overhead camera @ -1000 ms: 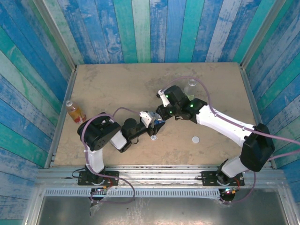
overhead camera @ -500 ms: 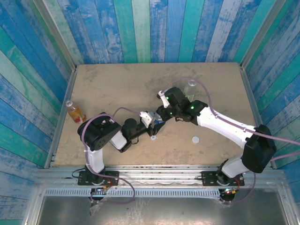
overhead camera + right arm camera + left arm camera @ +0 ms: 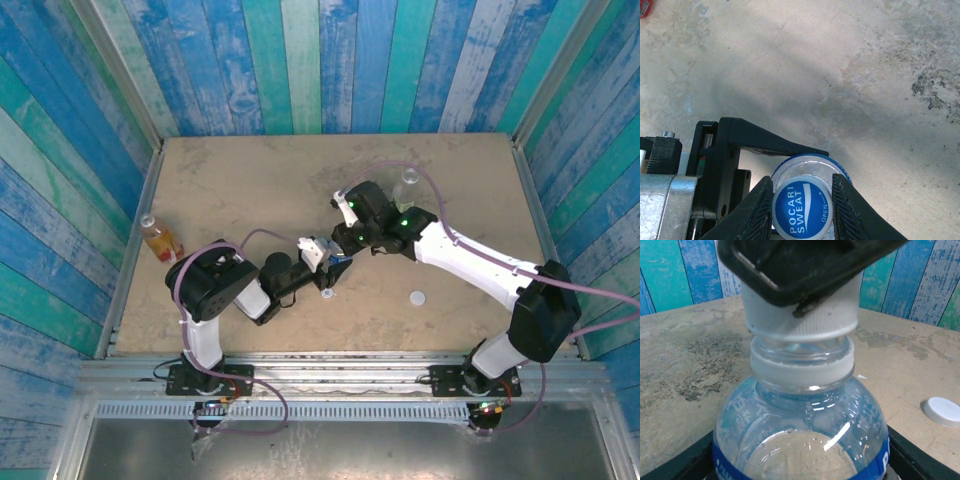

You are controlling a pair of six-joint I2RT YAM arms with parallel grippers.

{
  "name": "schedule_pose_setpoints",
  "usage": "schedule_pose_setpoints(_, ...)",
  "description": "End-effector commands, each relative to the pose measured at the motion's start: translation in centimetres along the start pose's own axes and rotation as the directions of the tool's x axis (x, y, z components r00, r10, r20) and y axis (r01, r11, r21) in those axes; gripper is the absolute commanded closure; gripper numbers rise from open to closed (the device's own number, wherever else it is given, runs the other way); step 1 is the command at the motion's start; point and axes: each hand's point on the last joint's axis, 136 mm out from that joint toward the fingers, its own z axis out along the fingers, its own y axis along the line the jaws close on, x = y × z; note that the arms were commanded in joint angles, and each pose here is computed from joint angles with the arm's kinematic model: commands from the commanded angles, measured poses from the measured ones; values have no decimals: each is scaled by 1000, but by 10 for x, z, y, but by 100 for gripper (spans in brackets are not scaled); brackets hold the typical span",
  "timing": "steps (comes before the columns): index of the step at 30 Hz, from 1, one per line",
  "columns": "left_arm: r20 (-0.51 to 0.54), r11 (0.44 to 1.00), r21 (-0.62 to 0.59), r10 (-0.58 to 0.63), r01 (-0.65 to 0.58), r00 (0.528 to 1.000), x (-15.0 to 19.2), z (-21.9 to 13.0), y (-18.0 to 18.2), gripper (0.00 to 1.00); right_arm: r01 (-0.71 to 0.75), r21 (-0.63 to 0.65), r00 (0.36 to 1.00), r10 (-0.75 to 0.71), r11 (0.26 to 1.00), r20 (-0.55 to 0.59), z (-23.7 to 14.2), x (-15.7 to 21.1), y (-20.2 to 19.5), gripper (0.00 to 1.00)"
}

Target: Screw on the bottle caps

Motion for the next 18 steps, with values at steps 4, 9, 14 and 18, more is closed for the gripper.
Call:
schedule_pose_setpoints(4,-119,1000,-5,-22,22,993,35,0,1,33,12,-19,998,-13,1000,-59,-3,16,5,64)
schedule_pose_setpoints(9,-115,1000,-1,-19,19,993,33,1,0,33,29,-24,1000,-29,999,-4,-14,3,8,53)
schedule_pose_setpoints(14,-116,1000,-1,-18,17,993,33,1,0,33,28,-41,999,-26,999,44,-27,-6,11,26)
schedule_pose_setpoints(18,-117,1000,-2,-18,18,993,34,0,0,33,-13,-32,997,15,999,79,-36,-12,8,22)
